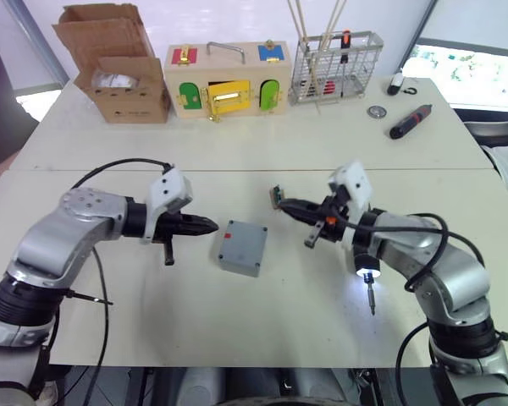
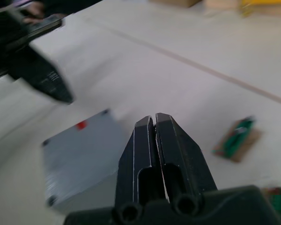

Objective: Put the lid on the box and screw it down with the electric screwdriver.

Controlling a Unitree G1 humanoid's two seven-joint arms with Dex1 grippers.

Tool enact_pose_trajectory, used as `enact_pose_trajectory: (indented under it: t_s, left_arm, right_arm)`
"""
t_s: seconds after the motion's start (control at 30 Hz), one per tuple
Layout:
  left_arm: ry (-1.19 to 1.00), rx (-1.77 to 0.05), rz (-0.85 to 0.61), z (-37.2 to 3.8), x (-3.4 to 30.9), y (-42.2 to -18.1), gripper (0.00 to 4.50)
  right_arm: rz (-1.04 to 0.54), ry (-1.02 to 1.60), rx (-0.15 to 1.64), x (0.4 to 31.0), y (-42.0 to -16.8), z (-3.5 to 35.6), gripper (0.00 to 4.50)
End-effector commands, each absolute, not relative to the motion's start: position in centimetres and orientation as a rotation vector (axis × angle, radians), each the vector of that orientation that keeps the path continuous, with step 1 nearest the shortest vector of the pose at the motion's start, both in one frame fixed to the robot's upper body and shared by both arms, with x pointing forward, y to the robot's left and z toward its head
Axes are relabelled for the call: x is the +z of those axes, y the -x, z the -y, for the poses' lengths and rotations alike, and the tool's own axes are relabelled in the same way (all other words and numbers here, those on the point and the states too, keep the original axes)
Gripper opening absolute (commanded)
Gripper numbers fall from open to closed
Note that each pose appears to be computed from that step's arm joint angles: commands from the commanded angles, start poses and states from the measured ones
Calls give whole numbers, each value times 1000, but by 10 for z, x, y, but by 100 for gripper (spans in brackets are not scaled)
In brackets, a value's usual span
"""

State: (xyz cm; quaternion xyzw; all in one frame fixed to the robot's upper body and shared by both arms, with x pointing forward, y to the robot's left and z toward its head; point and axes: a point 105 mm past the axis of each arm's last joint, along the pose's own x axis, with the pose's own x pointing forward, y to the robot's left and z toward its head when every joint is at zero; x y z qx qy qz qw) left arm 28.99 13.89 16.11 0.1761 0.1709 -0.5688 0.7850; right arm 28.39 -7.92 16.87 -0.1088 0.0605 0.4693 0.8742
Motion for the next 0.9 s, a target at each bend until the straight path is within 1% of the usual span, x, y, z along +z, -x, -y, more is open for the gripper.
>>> enact_pose_trajectory:
  t_s: [0.03,0.3,0.67,0.9]
  left_arm:
    - [-407,-1226,-330,-144,171,-289,0]
    - [-393,-1228,-334,-142,169,-286,0]
    - [-386,-1213,-331,-141,167,-288,0]
    - [-386,-1210,-330,-141,166,-289,0]
  right_arm:
    - [-86,243,1035,173,-275,68,1]
    - [-103,265,1049,162,-277,63,1]
    - [-103,260,1035,158,-284,64,1]
    - [-118,271,1044,153,-283,64,1]
